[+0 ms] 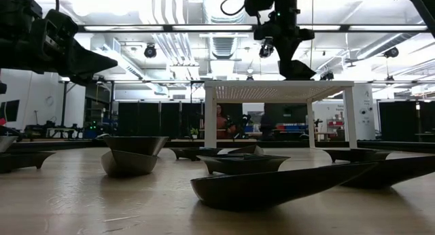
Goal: Pick & Place Mini shaped plates
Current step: Stack the distorted square plate on top of the distorted square plate on the shelf
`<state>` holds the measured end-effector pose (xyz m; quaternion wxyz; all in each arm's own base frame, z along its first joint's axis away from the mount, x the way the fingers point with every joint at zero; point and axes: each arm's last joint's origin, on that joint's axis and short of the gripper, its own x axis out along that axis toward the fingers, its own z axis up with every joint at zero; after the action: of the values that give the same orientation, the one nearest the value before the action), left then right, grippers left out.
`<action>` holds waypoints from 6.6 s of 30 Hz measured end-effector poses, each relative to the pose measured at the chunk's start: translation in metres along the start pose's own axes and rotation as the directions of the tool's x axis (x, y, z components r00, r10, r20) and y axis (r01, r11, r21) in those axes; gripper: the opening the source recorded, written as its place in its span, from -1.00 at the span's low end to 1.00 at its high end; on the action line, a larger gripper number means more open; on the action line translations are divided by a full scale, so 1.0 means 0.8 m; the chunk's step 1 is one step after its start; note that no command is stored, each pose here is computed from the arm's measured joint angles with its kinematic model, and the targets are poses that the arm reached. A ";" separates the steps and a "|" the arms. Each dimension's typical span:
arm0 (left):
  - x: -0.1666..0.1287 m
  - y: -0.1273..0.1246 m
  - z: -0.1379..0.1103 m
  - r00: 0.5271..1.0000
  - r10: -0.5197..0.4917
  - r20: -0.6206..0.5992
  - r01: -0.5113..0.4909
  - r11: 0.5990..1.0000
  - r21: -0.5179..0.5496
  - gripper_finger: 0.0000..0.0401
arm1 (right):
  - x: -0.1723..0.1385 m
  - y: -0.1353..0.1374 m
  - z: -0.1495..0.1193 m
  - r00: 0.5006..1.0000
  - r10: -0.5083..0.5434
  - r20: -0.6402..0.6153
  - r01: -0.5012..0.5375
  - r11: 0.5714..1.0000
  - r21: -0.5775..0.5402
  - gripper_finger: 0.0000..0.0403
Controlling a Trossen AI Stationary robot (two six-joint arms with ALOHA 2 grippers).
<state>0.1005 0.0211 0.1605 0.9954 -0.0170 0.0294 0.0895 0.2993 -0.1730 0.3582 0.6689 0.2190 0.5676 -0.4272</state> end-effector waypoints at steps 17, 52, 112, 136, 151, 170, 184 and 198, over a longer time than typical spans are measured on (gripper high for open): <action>0.000 0.000 0.000 1.000 0.000 0.000 0.000 1.000 0.000 -1.00 | 0.009 0.001 -0.002 1.000 -0.011 -0.027 0.010 1.000 -0.011 -0.77; 0.000 0.000 0.000 1.000 0.000 0.000 0.000 1.000 0.000 -1.00 | -0.062 0.131 -0.088 0.978 0.186 0.099 -0.124 0.887 -0.444 -0.53; 0.000 0.000 0.003 1.000 -0.001 0.022 0.001 1.000 0.001 -1.00 | -0.023 0.102 -0.341 0.244 0.905 0.349 -0.197 0.398 -0.896 -0.96; -0.001 0.000 0.015 0.992 0.010 0.127 0.035 0.937 -0.347 -1.00 | 0.044 -0.001 -0.362 0.085 0.918 0.388 -0.268 0.396 -0.878 -0.96; -0.002 0.000 0.022 0.983 0.008 0.183 0.057 0.936 -0.347 -1.00 | 0.069 -0.038 -0.361 0.132 0.869 0.477 -0.301 0.494 -0.816 -0.96; -0.003 0.000 0.026 0.976 0.008 0.217 0.065 0.943 -0.326 -1.00 | 0.064 -0.079 -0.364 0.052 0.673 0.738 -0.371 0.699 -0.611 -0.96; 0.005 0.000 0.018 0.991 -0.007 0.135 0.058 0.926 -0.373 -1.00 | 0.113 -0.051 -0.371 0.088 0.728 0.680 -0.404 0.650 -0.644 -0.96; 0.031 -0.005 0.025 0.992 -0.037 -0.117 -0.003 0.945 -0.328 -1.00 | 0.133 -0.041 -0.374 0.063 0.730 0.681 -0.381 0.648 -0.659 -0.96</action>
<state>0.1271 0.0220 0.1791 0.9759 -0.1876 0.0743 0.0834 0.1000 0.0080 0.1863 0.9963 0.0332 0.0087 -0.0790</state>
